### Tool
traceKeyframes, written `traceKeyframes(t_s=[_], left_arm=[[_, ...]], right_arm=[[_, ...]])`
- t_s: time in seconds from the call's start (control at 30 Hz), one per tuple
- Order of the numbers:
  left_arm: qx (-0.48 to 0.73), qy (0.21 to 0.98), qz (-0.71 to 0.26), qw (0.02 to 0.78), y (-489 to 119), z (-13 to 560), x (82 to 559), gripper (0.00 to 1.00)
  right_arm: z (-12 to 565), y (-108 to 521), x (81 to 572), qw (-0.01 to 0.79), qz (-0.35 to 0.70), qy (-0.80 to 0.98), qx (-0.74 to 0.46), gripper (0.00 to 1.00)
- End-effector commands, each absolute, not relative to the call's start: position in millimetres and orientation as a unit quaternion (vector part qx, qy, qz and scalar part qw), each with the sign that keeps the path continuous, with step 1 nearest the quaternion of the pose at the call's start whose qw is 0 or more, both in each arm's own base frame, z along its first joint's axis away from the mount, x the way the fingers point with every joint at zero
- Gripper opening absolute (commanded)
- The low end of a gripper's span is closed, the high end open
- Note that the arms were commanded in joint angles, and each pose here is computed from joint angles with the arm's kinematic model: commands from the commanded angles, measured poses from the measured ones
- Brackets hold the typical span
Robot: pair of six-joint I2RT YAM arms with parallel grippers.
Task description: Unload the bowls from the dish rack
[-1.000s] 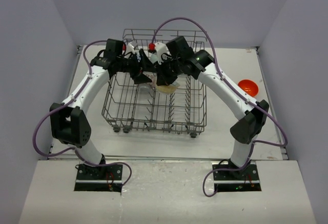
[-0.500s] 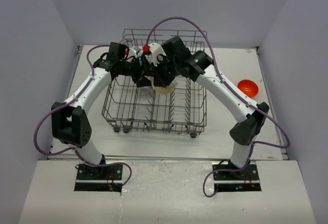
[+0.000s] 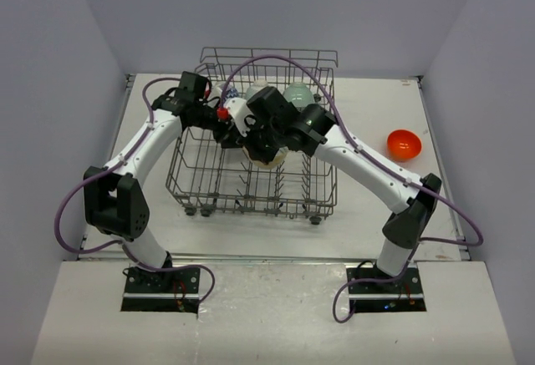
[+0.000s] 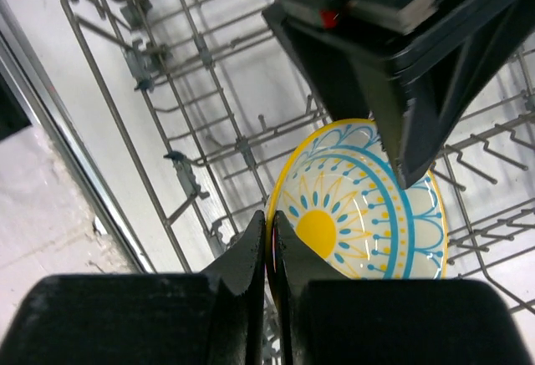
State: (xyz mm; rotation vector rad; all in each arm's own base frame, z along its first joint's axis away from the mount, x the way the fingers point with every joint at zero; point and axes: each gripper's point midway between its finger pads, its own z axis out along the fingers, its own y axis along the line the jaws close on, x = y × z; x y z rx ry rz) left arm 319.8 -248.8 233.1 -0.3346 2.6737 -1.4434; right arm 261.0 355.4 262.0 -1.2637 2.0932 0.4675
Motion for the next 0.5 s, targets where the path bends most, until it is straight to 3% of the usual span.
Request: traceKeyframes(t_s=[0.0, 0.27, 0.47], left_arm=[[-0.071, 0.866, -0.494, 0.016, -254, 259, 290, 0.48], [-0.052, 0.887, -0.457, -0.028, -247, 252, 260, 0.47], [-0.038, 0.896, -0.438, -0.052, -246, 243, 245, 0.54]], right_arm=[[280, 355, 259, 0.372, 0.148, 0.766, -0.503, 0.0], [282, 344, 254, 0.381, 0.135, 0.765, -0.502, 0.0], [286, 350, 250, 0.377, 0.147, 0.763, -0.503, 0.0]])
